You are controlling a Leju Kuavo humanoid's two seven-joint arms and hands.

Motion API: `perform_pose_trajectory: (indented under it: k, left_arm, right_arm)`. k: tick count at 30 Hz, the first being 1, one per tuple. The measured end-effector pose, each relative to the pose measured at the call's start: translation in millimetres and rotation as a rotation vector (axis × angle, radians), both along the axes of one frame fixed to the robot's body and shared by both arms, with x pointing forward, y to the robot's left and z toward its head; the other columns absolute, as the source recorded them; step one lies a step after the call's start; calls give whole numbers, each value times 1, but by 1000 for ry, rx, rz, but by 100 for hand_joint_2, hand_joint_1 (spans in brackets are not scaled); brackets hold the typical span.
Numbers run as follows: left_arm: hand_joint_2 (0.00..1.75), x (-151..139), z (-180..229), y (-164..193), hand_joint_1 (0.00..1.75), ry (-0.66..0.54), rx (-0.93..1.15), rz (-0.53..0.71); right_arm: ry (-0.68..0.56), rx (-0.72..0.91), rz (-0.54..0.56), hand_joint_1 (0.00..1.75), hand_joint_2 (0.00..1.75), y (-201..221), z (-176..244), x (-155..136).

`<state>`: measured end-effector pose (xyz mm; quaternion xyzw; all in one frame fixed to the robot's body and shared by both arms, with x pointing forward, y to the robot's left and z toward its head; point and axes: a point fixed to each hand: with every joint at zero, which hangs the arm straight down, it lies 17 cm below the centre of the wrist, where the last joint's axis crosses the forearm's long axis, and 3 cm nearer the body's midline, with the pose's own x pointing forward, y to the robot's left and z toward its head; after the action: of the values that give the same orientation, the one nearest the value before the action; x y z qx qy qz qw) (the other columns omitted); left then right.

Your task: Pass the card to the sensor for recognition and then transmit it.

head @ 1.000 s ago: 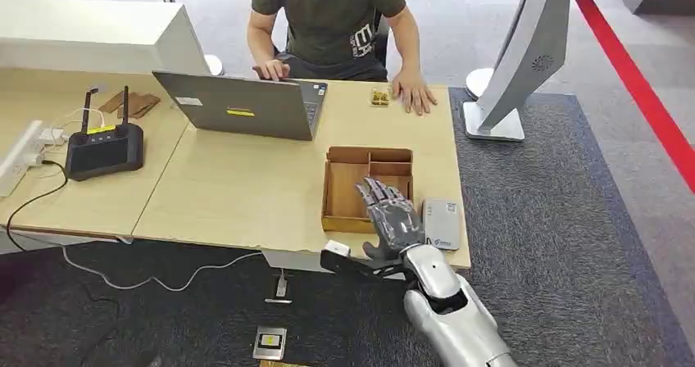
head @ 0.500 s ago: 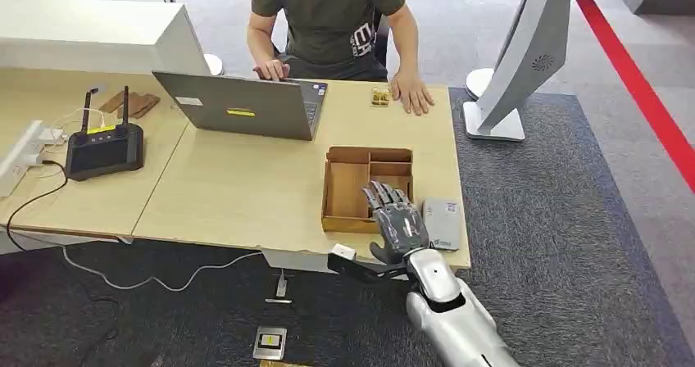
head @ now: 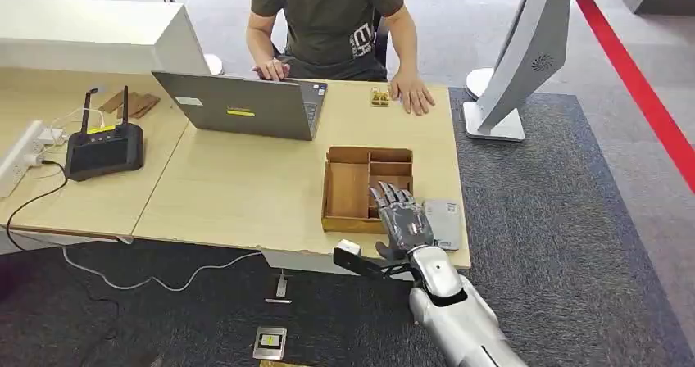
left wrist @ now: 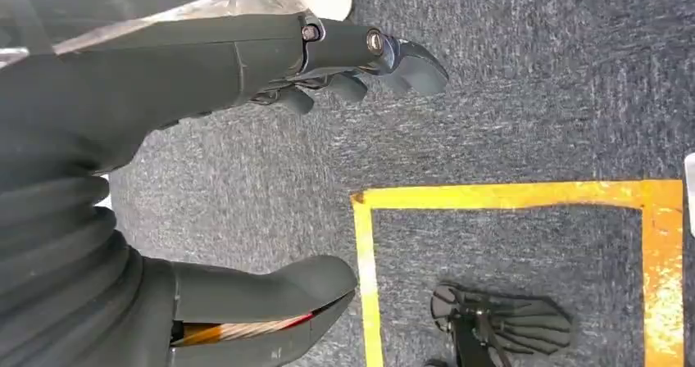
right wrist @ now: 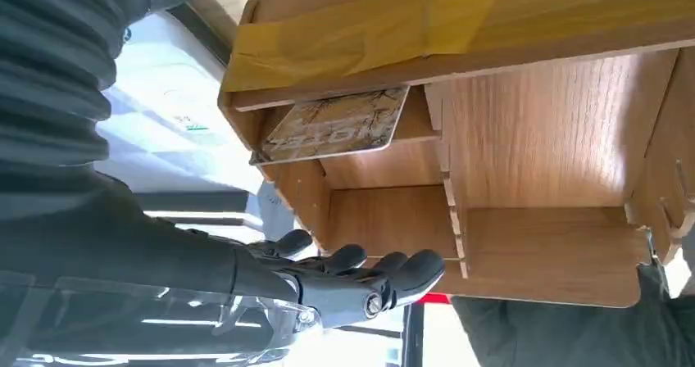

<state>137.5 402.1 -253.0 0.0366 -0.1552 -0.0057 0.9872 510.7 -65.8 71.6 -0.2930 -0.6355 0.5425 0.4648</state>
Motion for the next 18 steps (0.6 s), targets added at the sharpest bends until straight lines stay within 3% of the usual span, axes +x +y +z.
perform_pose_trajectory:
  k: [18]
  left_arm:
    - [175, 0, 0, 2, 0, -2, 2, -6]
  right_arm:
    - [-2, 4, -22, 0, 175, -2, 6, 8]
